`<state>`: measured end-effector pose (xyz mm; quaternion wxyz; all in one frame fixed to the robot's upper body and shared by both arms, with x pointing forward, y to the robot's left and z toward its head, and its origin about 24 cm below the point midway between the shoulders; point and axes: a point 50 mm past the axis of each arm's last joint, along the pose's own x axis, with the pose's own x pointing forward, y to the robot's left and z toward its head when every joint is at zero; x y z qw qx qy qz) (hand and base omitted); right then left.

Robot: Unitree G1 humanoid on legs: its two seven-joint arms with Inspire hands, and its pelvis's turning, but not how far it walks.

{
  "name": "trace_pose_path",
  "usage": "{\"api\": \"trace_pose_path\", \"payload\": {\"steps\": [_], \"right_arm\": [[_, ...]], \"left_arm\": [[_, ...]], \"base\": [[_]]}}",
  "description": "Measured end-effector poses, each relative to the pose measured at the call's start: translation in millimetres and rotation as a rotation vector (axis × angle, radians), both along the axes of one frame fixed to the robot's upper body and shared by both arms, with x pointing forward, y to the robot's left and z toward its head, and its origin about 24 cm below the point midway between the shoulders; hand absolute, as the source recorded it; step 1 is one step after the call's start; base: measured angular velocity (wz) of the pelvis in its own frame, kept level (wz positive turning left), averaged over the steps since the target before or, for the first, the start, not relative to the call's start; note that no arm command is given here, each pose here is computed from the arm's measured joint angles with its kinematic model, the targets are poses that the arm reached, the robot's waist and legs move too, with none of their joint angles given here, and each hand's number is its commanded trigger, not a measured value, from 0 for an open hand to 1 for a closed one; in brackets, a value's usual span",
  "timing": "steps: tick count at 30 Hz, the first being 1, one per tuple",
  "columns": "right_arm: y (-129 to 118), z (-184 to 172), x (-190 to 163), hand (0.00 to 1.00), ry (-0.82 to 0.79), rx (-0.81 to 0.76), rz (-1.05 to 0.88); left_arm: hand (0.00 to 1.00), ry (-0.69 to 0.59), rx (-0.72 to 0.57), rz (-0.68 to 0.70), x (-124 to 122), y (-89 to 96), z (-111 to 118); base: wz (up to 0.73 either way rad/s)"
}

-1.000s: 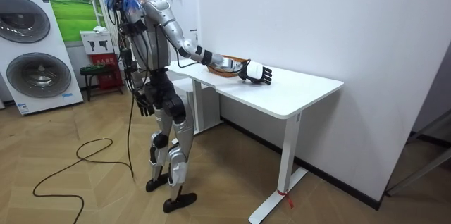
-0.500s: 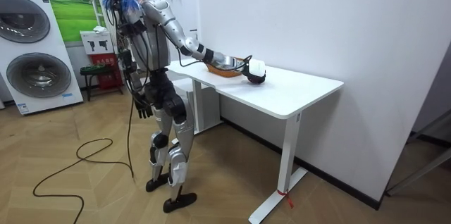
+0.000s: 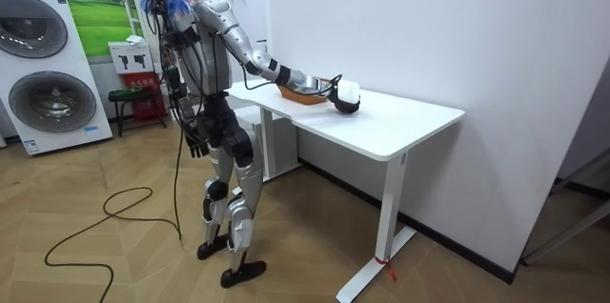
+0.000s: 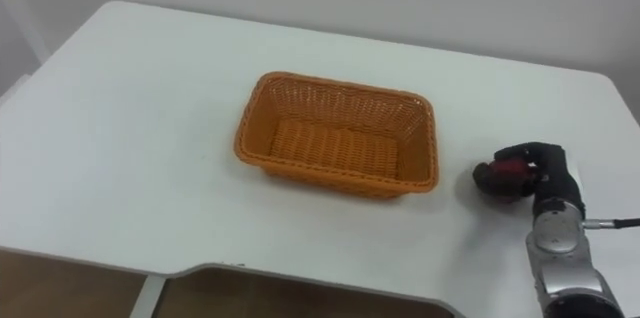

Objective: Pick and place apple

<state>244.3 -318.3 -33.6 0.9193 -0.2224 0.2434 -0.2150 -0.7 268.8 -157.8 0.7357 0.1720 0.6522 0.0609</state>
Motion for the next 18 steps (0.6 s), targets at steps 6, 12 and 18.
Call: {"api": "trace_pose_path", "payload": {"steps": [6,12,18], "right_arm": [[0.9,3.4,2.4,1.00,-0.030,0.009,-0.026],[12.2,33.9,22.5,1.00,-0.183,-0.019,0.021],[33.1,77.0,40.3,1.00,-0.390,-0.050,0.096]], "left_arm": [[0.00,0.002,0.000,0.000,-0.4,-0.4,-0.1],[0.00,-0.005,-0.004,-0.002,0.7,0.0,0.4],[0.00,-0.003,0.000,-0.013,0.6,-0.8,0.2]], "base": [[-0.03],[-0.01],[-0.02]]}}
